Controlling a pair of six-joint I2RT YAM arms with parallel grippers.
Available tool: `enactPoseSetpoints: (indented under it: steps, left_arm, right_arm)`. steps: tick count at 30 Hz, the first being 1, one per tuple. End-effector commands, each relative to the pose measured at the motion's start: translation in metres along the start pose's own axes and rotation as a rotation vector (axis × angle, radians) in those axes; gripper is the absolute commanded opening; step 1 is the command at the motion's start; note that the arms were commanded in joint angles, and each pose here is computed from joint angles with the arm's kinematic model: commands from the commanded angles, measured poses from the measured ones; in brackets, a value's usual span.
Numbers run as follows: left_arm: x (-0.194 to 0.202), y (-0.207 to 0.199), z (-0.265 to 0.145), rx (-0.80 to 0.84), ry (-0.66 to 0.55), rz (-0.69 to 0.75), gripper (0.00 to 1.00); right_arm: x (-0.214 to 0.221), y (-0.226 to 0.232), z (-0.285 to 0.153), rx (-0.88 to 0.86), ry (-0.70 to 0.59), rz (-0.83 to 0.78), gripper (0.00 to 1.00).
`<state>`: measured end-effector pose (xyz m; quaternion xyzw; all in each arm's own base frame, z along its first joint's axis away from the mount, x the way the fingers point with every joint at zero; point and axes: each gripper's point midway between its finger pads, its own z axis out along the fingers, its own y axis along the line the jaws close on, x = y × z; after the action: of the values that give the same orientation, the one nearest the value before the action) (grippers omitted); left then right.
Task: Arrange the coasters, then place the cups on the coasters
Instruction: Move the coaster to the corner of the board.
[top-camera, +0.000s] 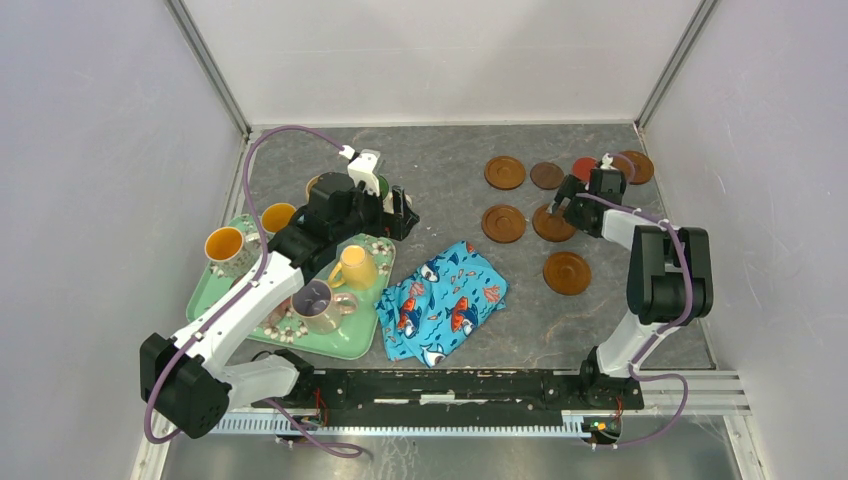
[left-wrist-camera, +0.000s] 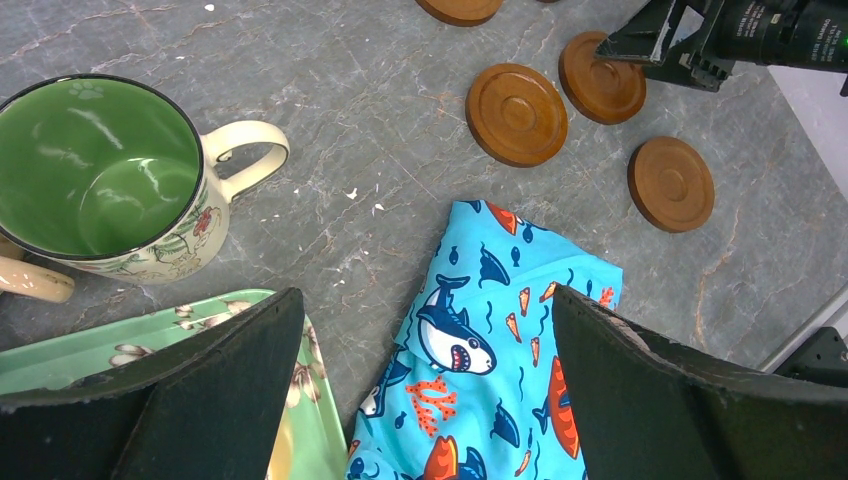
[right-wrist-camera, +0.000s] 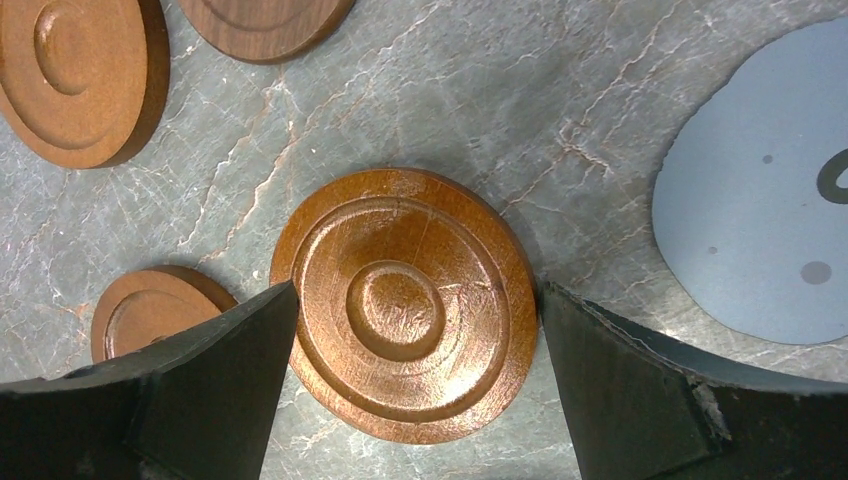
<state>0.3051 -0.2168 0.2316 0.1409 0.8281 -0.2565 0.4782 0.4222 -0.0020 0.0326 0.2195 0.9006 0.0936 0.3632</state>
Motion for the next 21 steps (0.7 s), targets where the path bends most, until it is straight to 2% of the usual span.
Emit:
enactPoseSetpoints:
  steps: [1,5,13,21]
  left_arm:
    - [-0.014,-0.006,-0.004,0.026,-0.045,0.013,1.00]
    - [-0.014,-0.007,-0.004,0.033,-0.044,0.012,1.00]
    - [-0.016,-0.007,-0.006,0.029,-0.051,0.013,1.00]
    - [-0.015,-0.008,-0.006,0.036,-0.048,0.013,1.00]
  right_arm:
    - [-0.022,0.015,0.001,-0.029,-0.052,-0.017,0.98]
    - [-0.034,0.010,-0.004,0.017,-0.068,-0.050,0.98]
    - [-0.070,-0.041,-0.016,0.191,-0.141,-0.017,0.98]
    - [-0.063,-0.100,-0.023,0.287,-0.142,0.080,0.98]
